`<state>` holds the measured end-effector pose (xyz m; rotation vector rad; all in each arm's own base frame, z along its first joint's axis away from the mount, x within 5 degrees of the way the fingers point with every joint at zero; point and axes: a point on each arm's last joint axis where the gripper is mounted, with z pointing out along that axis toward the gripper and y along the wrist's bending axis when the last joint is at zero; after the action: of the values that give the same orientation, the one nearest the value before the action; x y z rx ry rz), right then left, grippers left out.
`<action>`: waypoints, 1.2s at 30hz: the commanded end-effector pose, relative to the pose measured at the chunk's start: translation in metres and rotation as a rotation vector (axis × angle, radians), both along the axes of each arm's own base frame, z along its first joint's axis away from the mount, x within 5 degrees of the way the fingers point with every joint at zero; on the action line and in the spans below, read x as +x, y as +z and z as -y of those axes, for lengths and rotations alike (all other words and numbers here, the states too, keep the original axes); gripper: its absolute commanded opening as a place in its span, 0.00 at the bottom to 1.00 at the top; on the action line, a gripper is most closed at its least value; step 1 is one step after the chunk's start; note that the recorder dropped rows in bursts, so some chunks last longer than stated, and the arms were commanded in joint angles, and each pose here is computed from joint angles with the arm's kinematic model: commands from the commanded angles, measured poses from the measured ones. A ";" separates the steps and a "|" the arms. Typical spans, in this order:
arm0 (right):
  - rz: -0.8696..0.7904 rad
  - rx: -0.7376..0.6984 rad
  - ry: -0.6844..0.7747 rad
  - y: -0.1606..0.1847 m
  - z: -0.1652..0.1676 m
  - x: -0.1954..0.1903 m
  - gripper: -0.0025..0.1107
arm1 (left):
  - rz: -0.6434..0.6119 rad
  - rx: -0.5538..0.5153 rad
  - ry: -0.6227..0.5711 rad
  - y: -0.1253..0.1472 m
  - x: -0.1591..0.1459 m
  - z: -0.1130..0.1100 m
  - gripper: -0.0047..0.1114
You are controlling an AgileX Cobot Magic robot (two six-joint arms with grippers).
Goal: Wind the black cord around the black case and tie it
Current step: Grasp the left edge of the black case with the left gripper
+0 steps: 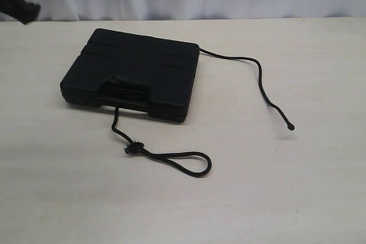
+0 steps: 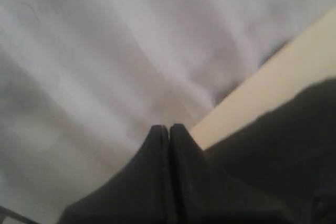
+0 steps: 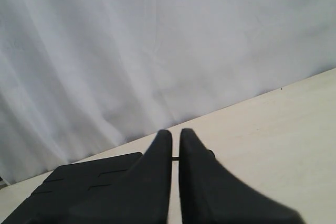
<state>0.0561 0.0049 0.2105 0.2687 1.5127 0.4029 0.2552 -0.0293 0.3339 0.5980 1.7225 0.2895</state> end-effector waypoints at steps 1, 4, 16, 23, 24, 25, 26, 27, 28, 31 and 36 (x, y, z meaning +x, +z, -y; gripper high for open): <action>0.002 0.001 -0.001 -0.001 0.000 0.000 0.06 | -0.113 0.186 0.054 -0.027 0.034 0.014 0.04; 0.002 0.001 -0.001 -0.001 0.000 0.000 0.06 | -0.228 0.194 0.265 -0.034 0.061 0.006 0.04; 0.002 0.001 -0.001 -0.001 0.000 0.000 0.06 | -0.818 0.582 -0.851 -0.094 0.054 0.064 0.04; 0.002 0.001 -0.001 -0.001 0.000 0.000 0.06 | -0.761 0.646 -0.813 -0.130 0.058 0.073 0.29; 0.002 0.001 -0.001 -0.001 0.000 0.000 0.06 | -0.738 0.671 -0.800 -0.135 0.060 0.074 0.34; 0.002 0.001 -0.001 -0.001 0.000 0.000 0.06 | -0.703 0.686 -0.781 -0.138 0.061 0.075 0.38; 0.002 0.001 -0.001 -0.001 0.000 0.000 0.06 | -0.675 0.692 -0.760 -0.141 0.063 0.076 0.40; 0.002 0.001 -0.001 -0.001 0.000 0.000 0.06 | -0.643 0.689 -0.732 -0.144 0.066 0.076 0.43; 0.002 0.001 -0.001 -0.001 0.000 0.000 0.06 | -0.626 0.697 -0.720 -0.149 0.068 0.077 0.44; -0.002 0.001 0.001 -0.001 0.000 0.000 0.06 | -0.630 0.723 -0.730 -0.162 0.072 0.077 0.43; -0.009 0.000 0.003 -0.002 0.000 0.000 0.06 | -0.623 0.778 -0.741 -0.184 0.080 0.077 0.43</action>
<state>0.0561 0.0049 0.2105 0.2687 1.5127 0.4029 0.3309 -0.1042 0.1603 1.9981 1.8033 0.2140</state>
